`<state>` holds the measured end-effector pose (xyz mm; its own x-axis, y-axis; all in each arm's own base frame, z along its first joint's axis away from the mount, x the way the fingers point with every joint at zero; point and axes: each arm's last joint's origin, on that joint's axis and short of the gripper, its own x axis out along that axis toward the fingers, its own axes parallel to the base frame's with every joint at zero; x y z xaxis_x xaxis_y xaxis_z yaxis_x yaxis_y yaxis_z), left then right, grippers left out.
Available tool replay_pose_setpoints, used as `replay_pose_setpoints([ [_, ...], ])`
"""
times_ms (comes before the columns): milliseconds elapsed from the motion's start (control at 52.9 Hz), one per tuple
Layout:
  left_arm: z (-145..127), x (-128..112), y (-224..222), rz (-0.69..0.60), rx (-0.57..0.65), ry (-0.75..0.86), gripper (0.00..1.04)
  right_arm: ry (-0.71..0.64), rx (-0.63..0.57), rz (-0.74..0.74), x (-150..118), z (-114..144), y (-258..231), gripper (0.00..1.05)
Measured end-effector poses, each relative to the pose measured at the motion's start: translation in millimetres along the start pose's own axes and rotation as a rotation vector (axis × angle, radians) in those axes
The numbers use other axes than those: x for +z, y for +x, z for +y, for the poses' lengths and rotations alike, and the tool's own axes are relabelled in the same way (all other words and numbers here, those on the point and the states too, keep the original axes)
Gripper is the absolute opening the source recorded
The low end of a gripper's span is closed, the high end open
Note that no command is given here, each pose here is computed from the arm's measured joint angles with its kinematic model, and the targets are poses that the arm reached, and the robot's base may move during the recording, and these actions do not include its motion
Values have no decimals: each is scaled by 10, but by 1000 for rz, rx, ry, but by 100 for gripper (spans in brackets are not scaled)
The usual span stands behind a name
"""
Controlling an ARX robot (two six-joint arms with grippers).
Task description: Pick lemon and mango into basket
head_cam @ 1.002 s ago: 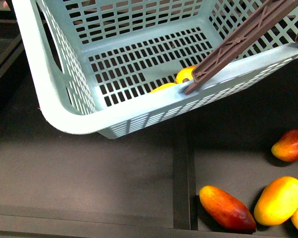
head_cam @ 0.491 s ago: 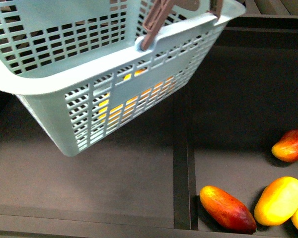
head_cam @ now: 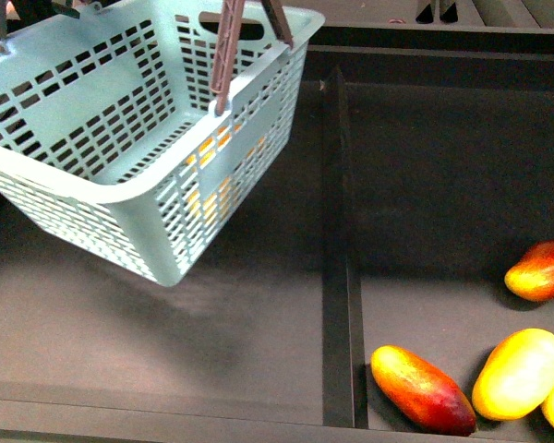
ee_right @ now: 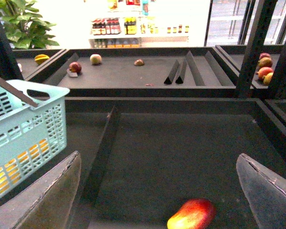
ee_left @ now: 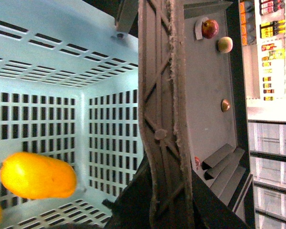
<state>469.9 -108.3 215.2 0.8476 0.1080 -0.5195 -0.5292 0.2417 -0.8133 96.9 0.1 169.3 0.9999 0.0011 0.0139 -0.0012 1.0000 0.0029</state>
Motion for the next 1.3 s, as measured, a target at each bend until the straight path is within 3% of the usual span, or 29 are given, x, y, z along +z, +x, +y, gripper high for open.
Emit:
replay_pose_setpoints([
  [340,188,153,505,-64,37,-73,7,0,0,0,0,0,0,96],
  [813,429,-14,460,-101,101,-101,7,0,0,0,0,0,0,96],
  [1002,411,-35,298,-114,151,-178,54,0,0,0,0,0,0,96],
  [1266,412,53,-168,-154,312,-171,97,0,0,0,0,0,0,96],
  [1304,415,59,-237,-163,318,-170,100,0,0,0,0,0,0,96],
])
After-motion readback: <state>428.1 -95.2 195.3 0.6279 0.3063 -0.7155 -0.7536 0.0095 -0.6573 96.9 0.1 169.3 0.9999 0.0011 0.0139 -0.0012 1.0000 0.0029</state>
